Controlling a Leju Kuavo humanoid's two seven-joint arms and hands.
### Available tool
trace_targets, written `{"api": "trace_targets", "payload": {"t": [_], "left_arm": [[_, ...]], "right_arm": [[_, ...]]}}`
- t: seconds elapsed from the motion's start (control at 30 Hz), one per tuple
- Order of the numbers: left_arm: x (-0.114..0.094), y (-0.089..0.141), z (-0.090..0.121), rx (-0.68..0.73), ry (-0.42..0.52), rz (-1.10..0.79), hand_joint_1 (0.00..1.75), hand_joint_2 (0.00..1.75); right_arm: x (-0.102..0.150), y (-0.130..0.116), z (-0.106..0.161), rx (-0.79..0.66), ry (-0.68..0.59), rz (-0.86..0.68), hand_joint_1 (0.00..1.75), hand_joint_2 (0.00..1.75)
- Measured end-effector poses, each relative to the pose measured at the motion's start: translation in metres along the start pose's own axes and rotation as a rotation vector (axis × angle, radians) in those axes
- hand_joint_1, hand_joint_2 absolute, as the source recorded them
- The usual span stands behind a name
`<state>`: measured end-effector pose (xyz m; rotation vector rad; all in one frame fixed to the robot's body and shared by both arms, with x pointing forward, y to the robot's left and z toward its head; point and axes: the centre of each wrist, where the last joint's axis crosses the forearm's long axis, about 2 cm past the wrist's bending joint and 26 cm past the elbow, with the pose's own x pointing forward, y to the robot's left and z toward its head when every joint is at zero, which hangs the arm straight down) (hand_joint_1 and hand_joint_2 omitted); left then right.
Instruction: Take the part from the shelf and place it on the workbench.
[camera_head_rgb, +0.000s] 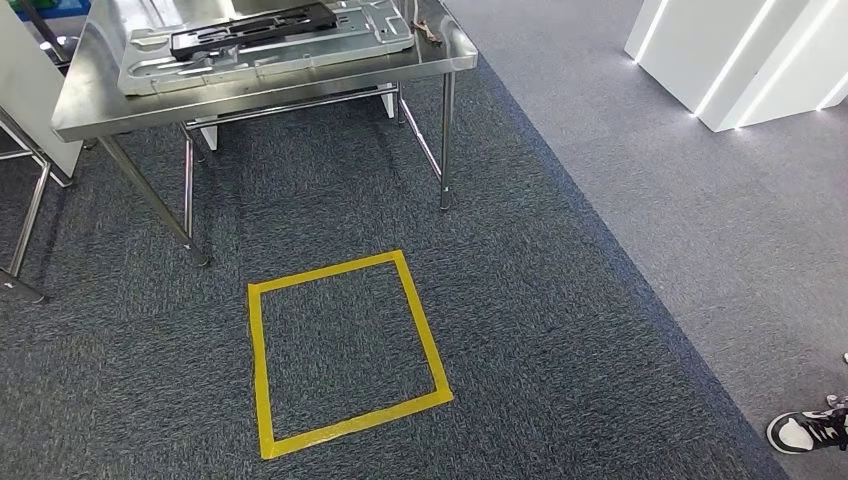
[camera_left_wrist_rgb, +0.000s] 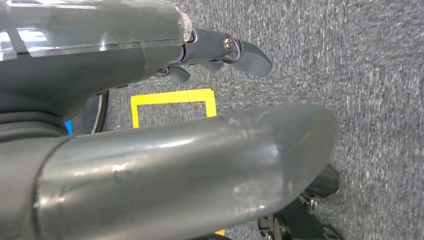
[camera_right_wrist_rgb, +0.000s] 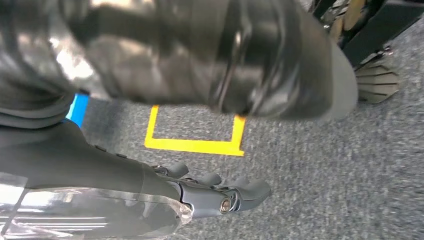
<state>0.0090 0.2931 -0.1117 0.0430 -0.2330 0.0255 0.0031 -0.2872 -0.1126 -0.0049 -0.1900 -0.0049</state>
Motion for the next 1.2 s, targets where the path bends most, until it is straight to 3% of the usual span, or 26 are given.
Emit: {"api": "trace_targets", "payload": {"t": [0.8,0.87,1.0,1.07,1.13,1.2], "left_arm": [[-0.005,-0.002,0.002,-0.041,-0.005,-0.002,0.00,0.00],[0.009,-0.001,0.000,-0.040,-0.048,-0.002,0.00,0.00],[0.089,-0.003,-0.002,-0.043,-0.265,0.003,0.00,0.00],[0.113,-0.003,0.000,-0.044,-0.329,0.004,0.00,0.00],[0.113,-0.002,0.001,-0.043,-0.334,0.004,0.00,0.00],[0.102,-0.001,0.000,-0.041,-0.309,0.003,0.00,0.00]], "right_arm": [[0.000,0.003,0.001,0.017,-0.044,-0.018,0.00,0.00],[-0.014,0.003,0.003,0.017,-0.007,-0.016,0.00,0.00],[-0.085,0.000,0.019,0.011,0.186,-0.013,0.00,0.00],[-0.112,-0.003,0.028,0.006,0.259,-0.010,0.00,0.00],[-0.117,-0.006,0.030,0.001,0.271,-0.008,0.00,0.87],[-0.107,-0.007,0.026,0.000,0.242,-0.007,0.00,1.75]]}}
